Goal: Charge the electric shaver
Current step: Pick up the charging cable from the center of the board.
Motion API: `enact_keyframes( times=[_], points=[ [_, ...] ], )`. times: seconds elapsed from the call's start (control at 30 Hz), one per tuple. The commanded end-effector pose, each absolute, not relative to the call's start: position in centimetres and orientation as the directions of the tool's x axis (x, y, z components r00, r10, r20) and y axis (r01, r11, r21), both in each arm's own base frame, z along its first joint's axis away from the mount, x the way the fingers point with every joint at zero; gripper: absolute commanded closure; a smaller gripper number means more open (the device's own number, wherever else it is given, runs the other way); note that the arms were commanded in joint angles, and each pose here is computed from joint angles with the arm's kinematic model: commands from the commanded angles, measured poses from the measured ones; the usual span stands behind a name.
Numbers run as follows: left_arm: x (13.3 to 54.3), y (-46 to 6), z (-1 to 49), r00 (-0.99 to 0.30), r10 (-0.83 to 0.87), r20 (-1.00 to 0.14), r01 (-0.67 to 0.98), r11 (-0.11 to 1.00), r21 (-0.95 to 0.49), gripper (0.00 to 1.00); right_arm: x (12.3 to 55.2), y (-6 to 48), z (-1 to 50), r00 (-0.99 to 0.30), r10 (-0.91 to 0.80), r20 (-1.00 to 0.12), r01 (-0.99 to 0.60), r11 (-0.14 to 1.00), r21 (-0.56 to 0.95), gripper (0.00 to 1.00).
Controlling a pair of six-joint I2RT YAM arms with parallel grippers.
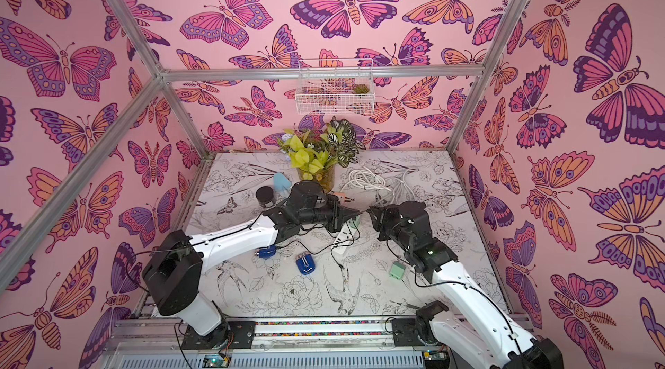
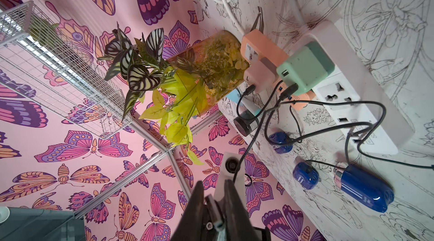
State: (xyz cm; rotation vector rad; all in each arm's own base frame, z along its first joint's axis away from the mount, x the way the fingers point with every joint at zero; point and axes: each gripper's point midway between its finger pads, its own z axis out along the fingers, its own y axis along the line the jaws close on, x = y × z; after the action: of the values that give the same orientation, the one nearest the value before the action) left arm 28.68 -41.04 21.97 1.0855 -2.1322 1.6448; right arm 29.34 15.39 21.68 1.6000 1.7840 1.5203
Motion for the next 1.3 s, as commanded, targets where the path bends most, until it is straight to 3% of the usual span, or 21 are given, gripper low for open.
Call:
enact_keyframes(
  times=[0.0, 0.2, 0.33, 0.47, 0.77, 0.9, 1.17, 1.27],
  points=[
    [28.7, -40.5, 22.8, -0.702, -0.407, 0.585, -0.662, 0.071, -0.746, 1.0, 29.2, 14.6, 21.2, -0.31, 0.874, 0.374, 0.536, -0.165, 0.828, 0.84],
    [28.8, -40.5, 23.3, -0.711, -0.406, 0.574, -0.65, 0.066, -0.757, 1.0, 29.1, 15.0, 21.3, -0.371, 0.877, 0.306, 0.545, -0.062, 0.836, 1.0],
    [29.2, -40.2, 24.3, -0.731, -0.411, 0.544, -0.617, 0.058, -0.785, 1.0, 29.4, 15.2, 22.6, -0.396, 0.874, 0.28, 0.519, -0.038, 0.854, 1.0],
    [29.6, -39.7, 25.5, -0.753, -0.416, 0.509, -0.581, 0.059, -0.812, 0.77, 30.5, 16.1, 25.7, -0.457, 0.858, 0.233, 0.461, 0.004, 0.888, 1.0],
    [30.4, -38.1, 28.3, -0.778, -0.454, 0.435, -0.502, 0.033, -0.864, 0.58, 32.1, 18.2, 30.3, -0.546, 0.814, 0.199, 0.392, 0.038, 0.919, 1.0],
    [31.0, -36.9, 30.5, -0.779, -0.496, 0.385, -0.442, -0.001, -0.897, 0.45, 32.6, 19.0, 31.3, -0.554, 0.804, 0.216, 0.38, 0.012, 0.925, 1.0],
    [31.2, -36.4, 33.5, -0.796, -0.5, 0.342, -0.373, -0.04, -0.927, 0.47, 33.1, 21.8, 33.0, -0.58, 0.781, 0.232, 0.368, -0.003, 0.93, 1.0],
    [31.1, -36.2, 33.3, -0.793, -0.504, 0.341, -0.379, -0.03, -0.925, 0.57, 33.3, 22.4, 33.6, -0.576, 0.776, 0.255, 0.359, -0.039, 0.932, 1.0]
  ],
)
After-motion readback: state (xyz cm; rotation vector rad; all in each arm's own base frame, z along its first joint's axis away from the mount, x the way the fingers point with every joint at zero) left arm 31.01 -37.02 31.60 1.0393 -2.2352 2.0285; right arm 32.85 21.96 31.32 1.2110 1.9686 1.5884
